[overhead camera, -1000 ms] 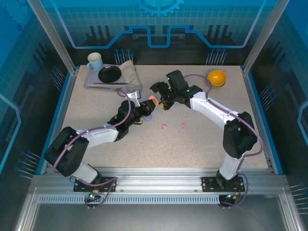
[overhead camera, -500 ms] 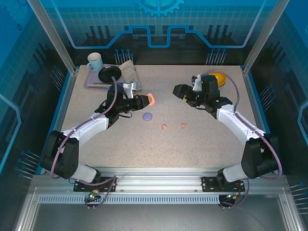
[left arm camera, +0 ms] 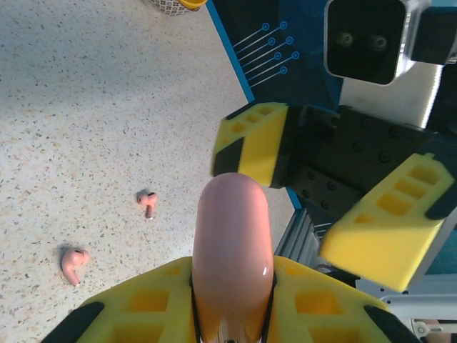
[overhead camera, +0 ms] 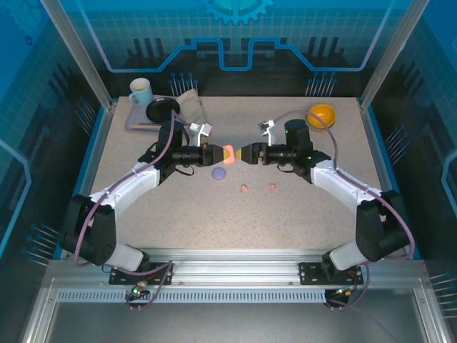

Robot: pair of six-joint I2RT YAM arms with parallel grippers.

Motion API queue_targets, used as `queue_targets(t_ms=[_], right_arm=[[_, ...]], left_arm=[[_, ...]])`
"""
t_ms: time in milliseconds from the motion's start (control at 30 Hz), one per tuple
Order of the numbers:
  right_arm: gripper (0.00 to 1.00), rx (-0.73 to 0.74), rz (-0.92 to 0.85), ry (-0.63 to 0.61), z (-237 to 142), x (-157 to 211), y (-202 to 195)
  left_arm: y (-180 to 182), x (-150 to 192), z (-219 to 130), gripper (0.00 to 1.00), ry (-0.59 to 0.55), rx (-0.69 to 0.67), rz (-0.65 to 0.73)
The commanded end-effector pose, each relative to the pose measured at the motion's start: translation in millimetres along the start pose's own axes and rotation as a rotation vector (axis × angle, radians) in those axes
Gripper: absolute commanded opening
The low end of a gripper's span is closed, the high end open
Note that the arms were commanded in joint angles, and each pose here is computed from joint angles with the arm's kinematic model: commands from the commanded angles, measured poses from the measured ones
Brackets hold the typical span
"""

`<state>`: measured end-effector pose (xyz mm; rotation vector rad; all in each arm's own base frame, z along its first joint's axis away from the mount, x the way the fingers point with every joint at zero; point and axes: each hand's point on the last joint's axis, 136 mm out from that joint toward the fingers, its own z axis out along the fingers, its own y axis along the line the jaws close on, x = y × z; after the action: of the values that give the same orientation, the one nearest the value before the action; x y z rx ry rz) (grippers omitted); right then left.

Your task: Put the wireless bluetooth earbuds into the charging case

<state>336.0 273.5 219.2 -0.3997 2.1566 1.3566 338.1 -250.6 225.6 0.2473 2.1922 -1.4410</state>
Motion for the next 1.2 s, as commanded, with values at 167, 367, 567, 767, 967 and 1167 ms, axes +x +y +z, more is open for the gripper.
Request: queue_targets(t_ms=[167,367,567,767,967,1167], right_arm=[[0.73,-0.020,-0.043,0.024,20.1,-5.5,4.2],[0.67,0.045,0.006,0.041,26.6,-1.0,-23.4],[0.64,0.118,0.115,-0.001,10.8,3.4,-68.9],[0.63,0.088,0.128,-0.047,-13.3,-3.0,-54.5],[0.63,-0.017,0.089,-0.038,-23.7,-2.1,-12.8],[0.54,-0.103,0.060,0.002,-18.4,2.4,9.1]], left_arm=[[-11.8,-5.9,2.1,0.09,0.032,0.045,0.020],[-19.1,-7.2,-0.6,0.08,0.031,0.061,0.034],[-30.5,-8.5,-6.8,0.08,0.021,0.079,0.058],[-29.9,-6.4,-7.7,0.08,0.022,0.077,0.064],[-30.7,-7.2,-5.6,0.08,0.021,0.097,0.071],[-36.4,-10.3,-5.4,0.08,0.019,0.119,0.081]])
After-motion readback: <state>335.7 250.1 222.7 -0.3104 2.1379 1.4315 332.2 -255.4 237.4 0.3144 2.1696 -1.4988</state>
